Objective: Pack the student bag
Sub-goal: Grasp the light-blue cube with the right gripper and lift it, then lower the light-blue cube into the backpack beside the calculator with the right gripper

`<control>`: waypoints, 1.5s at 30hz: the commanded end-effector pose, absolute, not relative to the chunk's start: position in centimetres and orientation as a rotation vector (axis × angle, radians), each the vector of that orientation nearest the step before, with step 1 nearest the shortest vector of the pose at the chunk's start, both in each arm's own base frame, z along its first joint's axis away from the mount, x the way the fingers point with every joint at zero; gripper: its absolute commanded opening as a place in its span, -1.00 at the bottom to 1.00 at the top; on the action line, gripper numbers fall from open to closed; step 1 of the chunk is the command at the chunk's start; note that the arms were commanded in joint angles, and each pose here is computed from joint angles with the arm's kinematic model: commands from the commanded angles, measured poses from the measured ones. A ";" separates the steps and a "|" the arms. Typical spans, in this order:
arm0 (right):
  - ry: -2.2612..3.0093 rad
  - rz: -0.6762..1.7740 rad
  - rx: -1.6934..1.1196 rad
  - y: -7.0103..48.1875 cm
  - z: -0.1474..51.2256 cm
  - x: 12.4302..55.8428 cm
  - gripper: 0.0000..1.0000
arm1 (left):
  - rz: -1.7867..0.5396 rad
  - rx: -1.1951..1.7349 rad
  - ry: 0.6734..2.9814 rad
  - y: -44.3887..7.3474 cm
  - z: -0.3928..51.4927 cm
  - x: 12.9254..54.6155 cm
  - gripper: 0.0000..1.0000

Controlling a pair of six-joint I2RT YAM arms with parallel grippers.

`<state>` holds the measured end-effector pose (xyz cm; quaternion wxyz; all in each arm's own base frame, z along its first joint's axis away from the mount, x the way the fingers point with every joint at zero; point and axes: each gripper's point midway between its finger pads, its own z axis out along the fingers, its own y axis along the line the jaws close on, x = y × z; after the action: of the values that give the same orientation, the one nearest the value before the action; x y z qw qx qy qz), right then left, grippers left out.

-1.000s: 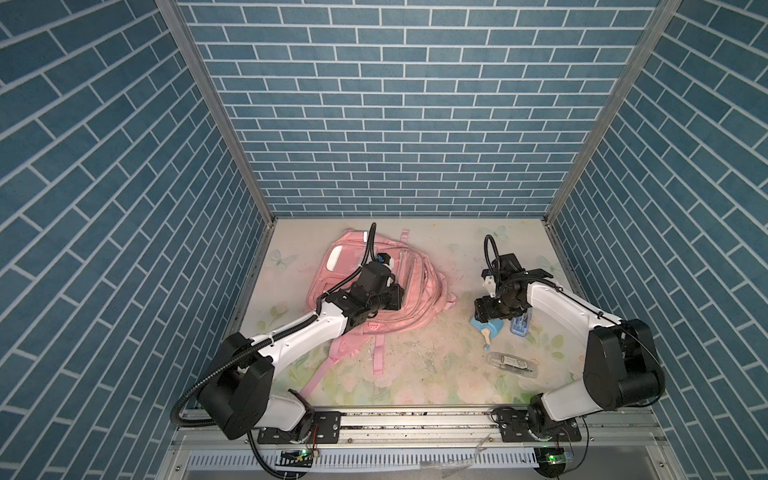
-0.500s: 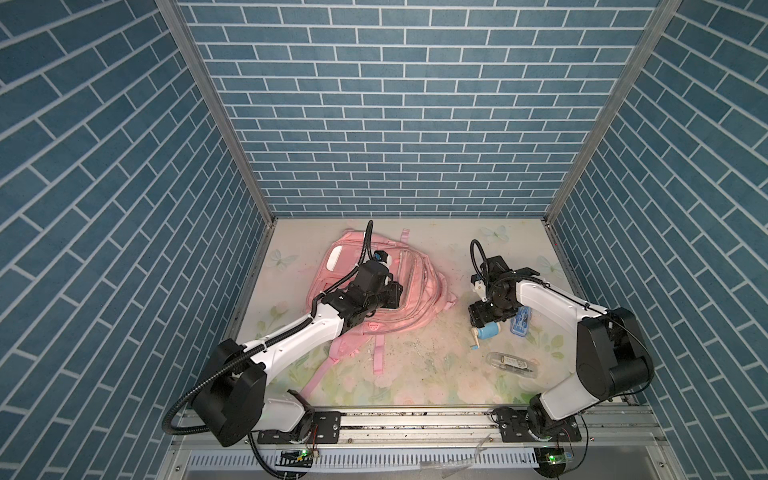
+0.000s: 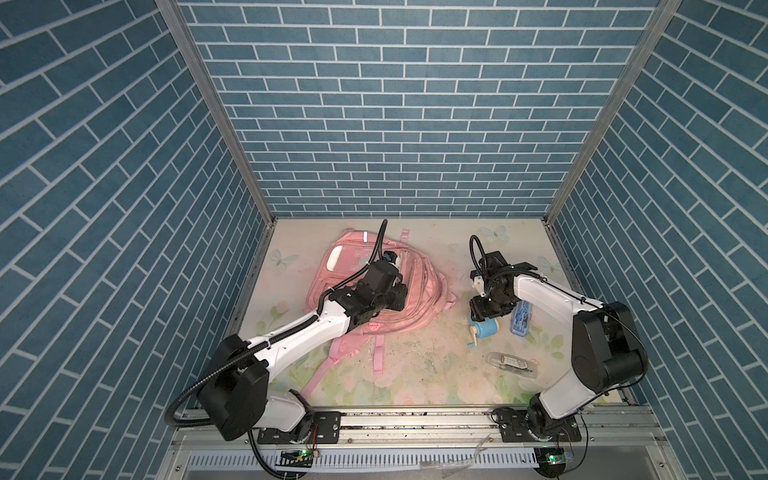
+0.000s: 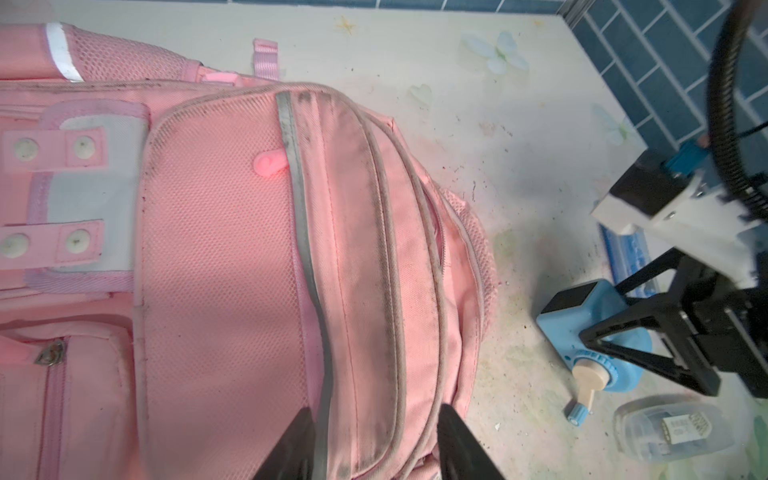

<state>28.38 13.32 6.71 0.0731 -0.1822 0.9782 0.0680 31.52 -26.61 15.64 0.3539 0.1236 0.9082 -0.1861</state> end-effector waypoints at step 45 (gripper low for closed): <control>2.448 1.211 -0.107 39.8 13.5 33.0 -0.23 | -0.711 -0.012 1.986 -19.9 27.9 33.6 -1.00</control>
<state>33.04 38.91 13.17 0.2189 -0.0527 0.8799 0.4185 32.75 -19.52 22.45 0.4262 -0.0059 0.8691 -0.2509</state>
